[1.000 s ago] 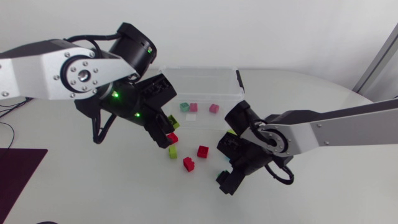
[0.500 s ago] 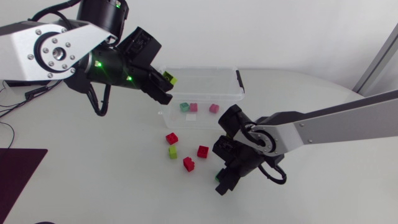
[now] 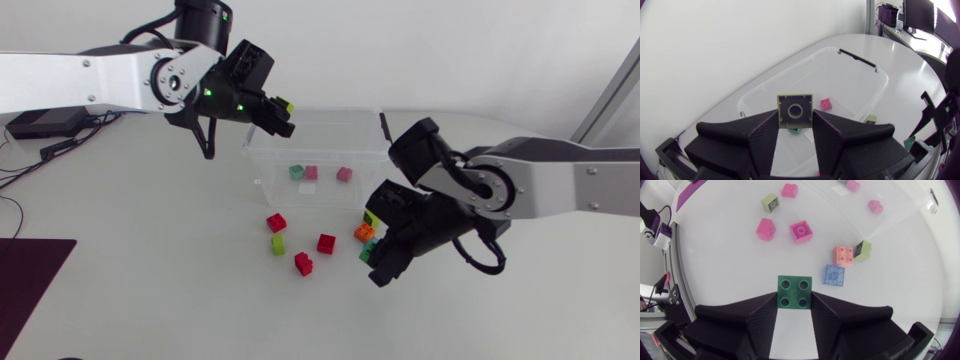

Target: Pick up the duplo bricks and place them in the container

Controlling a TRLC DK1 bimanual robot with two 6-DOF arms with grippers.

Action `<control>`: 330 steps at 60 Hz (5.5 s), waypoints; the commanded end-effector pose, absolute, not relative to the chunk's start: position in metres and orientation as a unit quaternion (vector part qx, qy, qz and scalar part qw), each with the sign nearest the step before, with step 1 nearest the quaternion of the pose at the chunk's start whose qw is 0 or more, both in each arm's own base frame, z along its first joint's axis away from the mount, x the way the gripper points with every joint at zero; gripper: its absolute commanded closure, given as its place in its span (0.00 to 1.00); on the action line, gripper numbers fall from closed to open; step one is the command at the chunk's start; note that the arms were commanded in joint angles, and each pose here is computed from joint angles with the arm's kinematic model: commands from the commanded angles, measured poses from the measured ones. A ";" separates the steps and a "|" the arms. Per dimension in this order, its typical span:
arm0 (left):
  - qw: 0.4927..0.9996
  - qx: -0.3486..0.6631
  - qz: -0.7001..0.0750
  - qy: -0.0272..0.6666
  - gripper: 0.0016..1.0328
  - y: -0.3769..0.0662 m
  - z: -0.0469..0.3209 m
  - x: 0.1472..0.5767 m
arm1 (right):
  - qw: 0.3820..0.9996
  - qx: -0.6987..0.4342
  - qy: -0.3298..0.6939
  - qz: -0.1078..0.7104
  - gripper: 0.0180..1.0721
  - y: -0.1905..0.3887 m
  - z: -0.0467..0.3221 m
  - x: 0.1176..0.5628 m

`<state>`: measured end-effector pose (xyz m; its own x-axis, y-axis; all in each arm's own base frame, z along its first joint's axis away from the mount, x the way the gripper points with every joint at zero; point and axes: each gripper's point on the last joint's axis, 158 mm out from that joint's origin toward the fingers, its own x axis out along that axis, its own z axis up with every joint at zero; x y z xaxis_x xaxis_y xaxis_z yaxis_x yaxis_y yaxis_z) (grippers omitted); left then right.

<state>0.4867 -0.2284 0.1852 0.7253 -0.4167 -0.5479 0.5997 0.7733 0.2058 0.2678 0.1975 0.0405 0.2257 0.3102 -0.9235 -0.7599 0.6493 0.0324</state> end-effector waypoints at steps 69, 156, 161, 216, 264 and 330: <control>0.725 0.354 -0.498 0.319 0.04 -0.186 0.025 0.330 | 0.894 -0.189 0.304 0.270 0.05 0.227 0.163 0.497; 0.688 0.350 -0.541 0.333 0.72 -0.228 -0.009 0.323 | 0.808 -0.195 0.474 0.291 0.05 0.161 0.001 0.320; 0.696 0.352 -0.538 0.321 0.72 -0.226 0.011 0.319 | 0.802 -0.196 0.482 0.293 0.08 0.164 -0.008 0.321; 0.881 0.227 -0.381 0.162 0.69 -0.217 0.208 0.433 | 0.779 -0.224 0.497 0.311 0.72 0.178 -0.018 0.320; 0.909 0.165 -0.303 0.234 0.06 -0.200 0.178 0.507 | 0.865 -0.205 0.347 0.299 0.72 0.195 0.179 0.379; 0.796 0.283 -0.421 0.331 0.06 -0.208 -0.023 0.401 | 0.897 -0.175 0.295 0.280 0.06 0.203 0.189 0.455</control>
<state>0.3874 -0.2025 -0.0224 0.4039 -0.4800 -0.7787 0.8647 0.4781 0.1538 0.4715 0.2119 0.1793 0.6557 0.3924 -0.6450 -0.6106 0.7781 -0.1474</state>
